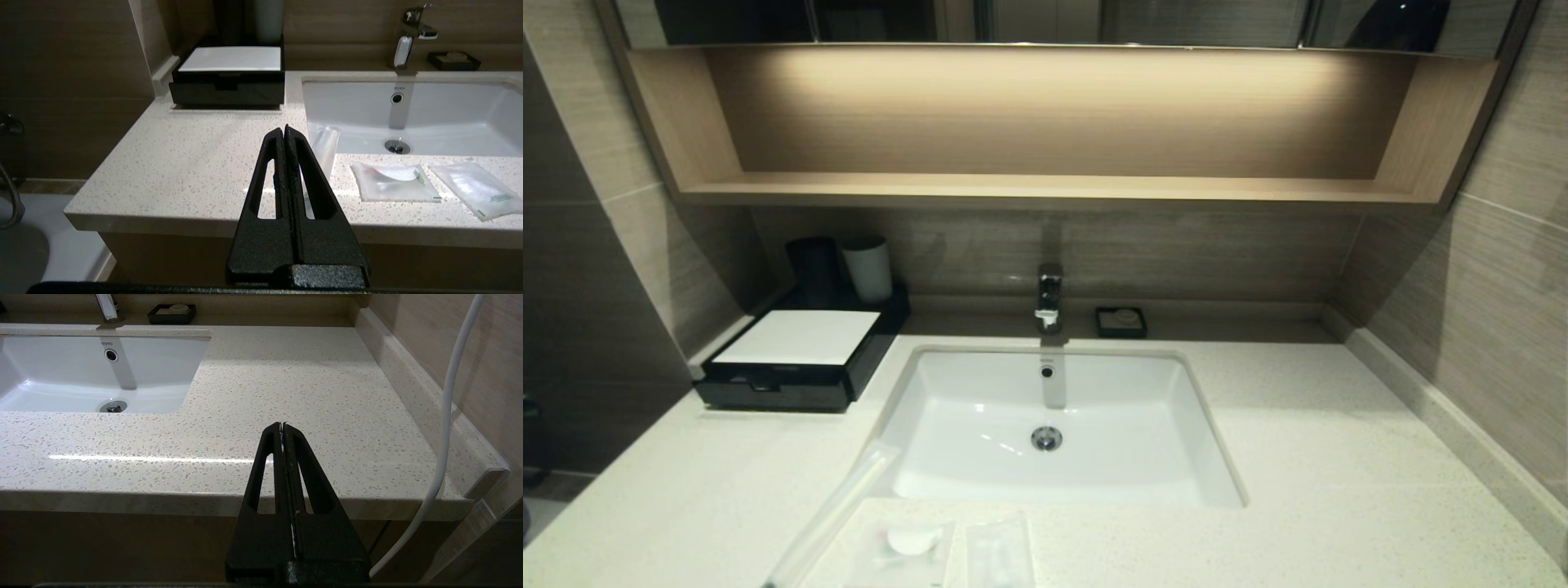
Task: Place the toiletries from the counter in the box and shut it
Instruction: Open the drawer
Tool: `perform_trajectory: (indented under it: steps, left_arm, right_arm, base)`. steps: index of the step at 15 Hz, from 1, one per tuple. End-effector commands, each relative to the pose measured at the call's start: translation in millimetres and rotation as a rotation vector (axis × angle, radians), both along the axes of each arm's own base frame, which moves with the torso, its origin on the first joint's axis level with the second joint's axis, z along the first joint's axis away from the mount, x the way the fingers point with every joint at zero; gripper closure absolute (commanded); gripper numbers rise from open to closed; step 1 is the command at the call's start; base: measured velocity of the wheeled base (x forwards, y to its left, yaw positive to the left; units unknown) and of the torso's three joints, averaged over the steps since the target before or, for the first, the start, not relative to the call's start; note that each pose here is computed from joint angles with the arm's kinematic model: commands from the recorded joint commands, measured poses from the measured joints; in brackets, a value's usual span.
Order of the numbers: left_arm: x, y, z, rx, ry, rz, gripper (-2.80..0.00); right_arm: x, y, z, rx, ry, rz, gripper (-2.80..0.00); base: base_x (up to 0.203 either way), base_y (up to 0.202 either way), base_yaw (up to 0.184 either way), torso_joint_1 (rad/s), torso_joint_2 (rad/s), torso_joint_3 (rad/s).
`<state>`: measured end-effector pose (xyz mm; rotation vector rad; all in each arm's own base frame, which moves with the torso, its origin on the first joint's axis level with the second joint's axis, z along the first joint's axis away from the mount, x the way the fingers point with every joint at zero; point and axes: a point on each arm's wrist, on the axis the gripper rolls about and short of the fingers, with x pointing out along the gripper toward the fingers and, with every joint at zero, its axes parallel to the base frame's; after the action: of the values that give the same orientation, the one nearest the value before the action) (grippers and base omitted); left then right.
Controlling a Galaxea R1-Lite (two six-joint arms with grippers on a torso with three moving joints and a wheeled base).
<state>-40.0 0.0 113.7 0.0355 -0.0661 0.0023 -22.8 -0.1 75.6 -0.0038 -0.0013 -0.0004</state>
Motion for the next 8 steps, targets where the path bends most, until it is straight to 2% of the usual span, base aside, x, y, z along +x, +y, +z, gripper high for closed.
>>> perform_trajectory:
  steps: [1, 3, 6, 8]
  left_arm:
    - [-10.3, 0.1, 17.1, 0.000, -0.031, 0.004, 0.00]
    - [-13.6, 0.4, 26.5, -0.001, 0.014, 0.016, 0.00]
    - [7.2, 1.5, 47.9, -0.016, 0.103, 0.062, 0.00]
    - [20.7, 2.1, 66.6, -0.030, 0.083, 0.088, 0.00]
  right_arm:
    - [0.1, 0.0, -0.4, -0.001, 0.001, 0.000, 0.00]
    - [0.1, 0.0, -0.4, -0.002, 0.001, 0.000, 0.00]
    - [0.1, 0.0, -0.4, -0.001, 0.001, 0.000, 0.00]
    - [0.1, 0.0, -0.4, -0.002, 0.001, 0.000, 0.00]
  base:
    - [0.000, 0.000, 0.000, 0.000, 0.00, 0.000]
    - [0.000, 0.000, 0.000, 0.000, 0.00, 0.000]
    - [0.000, 0.000, 0.000, 0.000, 0.00, 0.000]
    - [0.000, 0.000, 0.000, 0.000, 0.00, 0.000]
